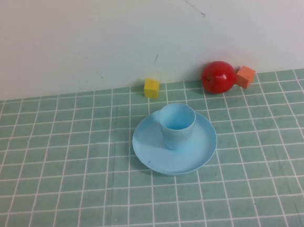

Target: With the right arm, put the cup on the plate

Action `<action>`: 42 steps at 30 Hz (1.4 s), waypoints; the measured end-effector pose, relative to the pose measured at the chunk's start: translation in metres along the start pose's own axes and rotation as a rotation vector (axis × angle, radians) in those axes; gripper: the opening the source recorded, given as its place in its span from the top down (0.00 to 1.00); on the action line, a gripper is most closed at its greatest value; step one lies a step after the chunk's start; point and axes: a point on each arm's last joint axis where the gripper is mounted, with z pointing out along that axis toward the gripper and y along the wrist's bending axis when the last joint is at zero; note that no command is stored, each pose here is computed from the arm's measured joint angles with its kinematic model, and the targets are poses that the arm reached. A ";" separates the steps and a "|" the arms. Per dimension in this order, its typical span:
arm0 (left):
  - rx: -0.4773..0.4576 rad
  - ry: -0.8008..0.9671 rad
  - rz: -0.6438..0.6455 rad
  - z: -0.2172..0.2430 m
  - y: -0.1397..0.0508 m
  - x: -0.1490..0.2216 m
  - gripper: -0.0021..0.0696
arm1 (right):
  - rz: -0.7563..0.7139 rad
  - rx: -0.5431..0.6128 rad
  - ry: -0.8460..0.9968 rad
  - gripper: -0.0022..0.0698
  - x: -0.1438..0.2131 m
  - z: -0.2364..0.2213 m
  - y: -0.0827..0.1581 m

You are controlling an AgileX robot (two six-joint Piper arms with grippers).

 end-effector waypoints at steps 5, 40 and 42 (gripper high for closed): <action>0.000 0.000 0.000 0.000 0.000 0.000 0.98 | 0.001 0.000 0.000 0.97 0.000 0.000 0.000; 0.000 0.000 0.000 0.000 0.000 0.000 0.98 | -0.017 -0.051 -0.010 0.97 0.000 0.000 0.003; 0.000 0.000 0.000 0.000 0.000 0.000 0.98 | -0.017 -0.051 -0.010 0.97 0.000 0.000 0.003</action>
